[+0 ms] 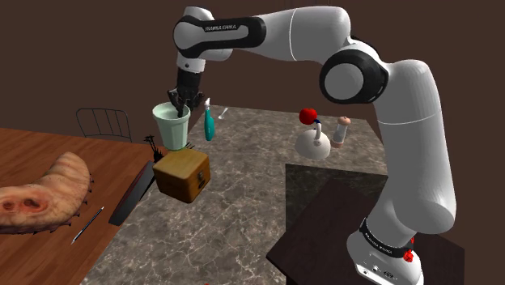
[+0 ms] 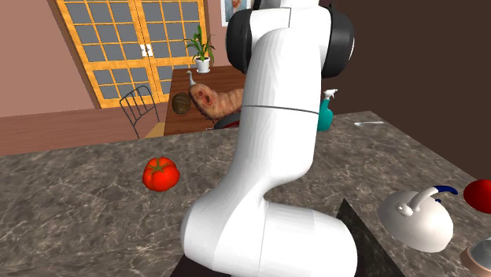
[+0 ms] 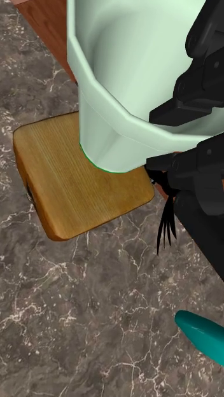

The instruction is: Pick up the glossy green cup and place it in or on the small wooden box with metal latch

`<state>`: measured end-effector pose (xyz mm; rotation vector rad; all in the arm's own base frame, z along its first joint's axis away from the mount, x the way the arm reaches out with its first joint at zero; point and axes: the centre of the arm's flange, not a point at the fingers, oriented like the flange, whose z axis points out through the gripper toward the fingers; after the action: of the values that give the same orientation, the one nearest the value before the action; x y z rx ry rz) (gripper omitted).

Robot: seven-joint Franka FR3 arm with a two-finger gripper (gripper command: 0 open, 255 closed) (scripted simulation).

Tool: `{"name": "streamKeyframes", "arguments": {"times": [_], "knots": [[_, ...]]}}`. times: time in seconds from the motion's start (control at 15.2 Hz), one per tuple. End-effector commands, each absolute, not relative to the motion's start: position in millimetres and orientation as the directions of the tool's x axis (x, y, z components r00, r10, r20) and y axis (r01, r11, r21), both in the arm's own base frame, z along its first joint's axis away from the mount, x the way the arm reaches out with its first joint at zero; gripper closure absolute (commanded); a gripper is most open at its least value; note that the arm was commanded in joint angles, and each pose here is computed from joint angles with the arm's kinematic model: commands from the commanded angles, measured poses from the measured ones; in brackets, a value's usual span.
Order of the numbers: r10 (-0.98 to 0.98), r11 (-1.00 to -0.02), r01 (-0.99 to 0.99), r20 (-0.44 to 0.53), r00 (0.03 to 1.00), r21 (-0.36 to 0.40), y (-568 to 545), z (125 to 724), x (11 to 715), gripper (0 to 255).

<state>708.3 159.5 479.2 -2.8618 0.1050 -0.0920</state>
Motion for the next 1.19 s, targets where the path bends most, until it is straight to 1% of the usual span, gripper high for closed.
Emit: {"name": "streamKeyframes", "arguments": {"times": [0.0,0.73,1.12], "knots": [[-0.081,-0.959,-0.063,0.054,0.995,-0.275,159.3,469.9,707.5,255],[-0.081,-0.959,-0.063,0.054,0.995,-0.275,159.3,411.8,707.5,255],[-0.081,-0.959,-0.063,0.054,0.995,-0.275,159.3,408.7,707.5,255]]}}
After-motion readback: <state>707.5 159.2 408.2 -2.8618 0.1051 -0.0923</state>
